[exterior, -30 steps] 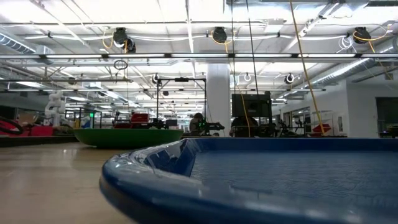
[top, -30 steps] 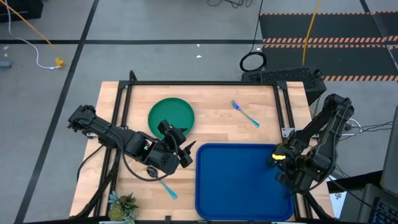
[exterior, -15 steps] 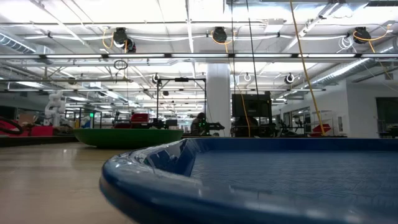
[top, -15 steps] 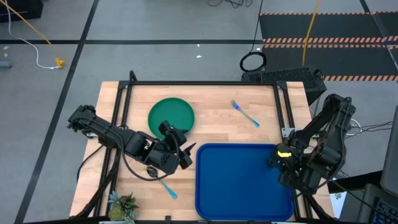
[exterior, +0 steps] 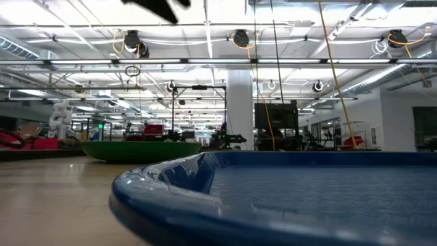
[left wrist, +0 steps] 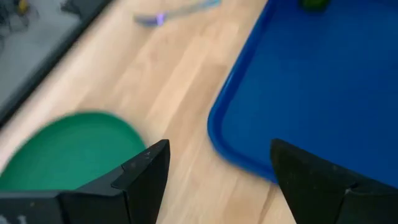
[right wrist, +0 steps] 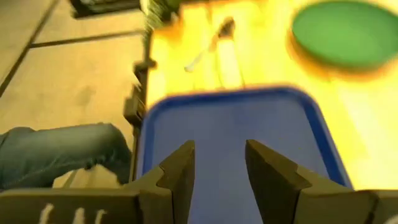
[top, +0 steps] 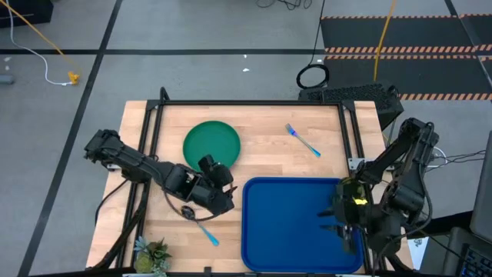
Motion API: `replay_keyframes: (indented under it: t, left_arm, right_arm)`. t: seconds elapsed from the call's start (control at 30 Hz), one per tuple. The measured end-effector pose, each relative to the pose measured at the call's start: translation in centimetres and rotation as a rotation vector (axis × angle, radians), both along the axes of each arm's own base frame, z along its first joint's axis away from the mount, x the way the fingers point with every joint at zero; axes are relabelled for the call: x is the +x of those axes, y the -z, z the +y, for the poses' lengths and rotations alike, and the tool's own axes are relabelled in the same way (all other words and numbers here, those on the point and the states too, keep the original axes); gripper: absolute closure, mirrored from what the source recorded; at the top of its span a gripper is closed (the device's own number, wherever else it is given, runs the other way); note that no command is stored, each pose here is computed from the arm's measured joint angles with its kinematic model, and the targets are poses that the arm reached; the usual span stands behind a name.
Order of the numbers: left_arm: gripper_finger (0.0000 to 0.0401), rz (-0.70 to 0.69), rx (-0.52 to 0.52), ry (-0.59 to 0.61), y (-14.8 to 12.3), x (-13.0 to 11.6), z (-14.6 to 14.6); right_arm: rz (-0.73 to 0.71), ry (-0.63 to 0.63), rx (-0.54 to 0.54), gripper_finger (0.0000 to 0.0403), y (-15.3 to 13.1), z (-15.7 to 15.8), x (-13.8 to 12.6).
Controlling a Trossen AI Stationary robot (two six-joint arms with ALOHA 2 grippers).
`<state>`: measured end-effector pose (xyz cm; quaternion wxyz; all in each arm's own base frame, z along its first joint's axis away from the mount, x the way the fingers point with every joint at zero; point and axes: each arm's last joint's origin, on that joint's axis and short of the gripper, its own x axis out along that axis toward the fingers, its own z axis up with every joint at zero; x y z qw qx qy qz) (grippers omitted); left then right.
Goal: Pick and place plate/cup/fork/spoon on tray
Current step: Put the green plate in the middle of the blue tray
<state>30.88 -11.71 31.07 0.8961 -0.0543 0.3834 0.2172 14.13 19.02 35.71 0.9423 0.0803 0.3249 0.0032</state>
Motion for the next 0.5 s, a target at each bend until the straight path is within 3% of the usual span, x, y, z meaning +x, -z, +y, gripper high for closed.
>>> replay_keyframes:
  t: [0.3,0.5]
  left_arm:
    - [0.0123,0.214,-0.072,0.034,4.8,-0.5,2.1]
    - [0.0123,0.344,-0.014,0.092,7.3,-1.3,3.2]
  right_arm:
    - [-0.143,-0.105,-0.188,0.0271,0.2,2.1,1.6]
    - [-0.143,-0.107,-0.239,0.0271,0.7,2.5,1.9]
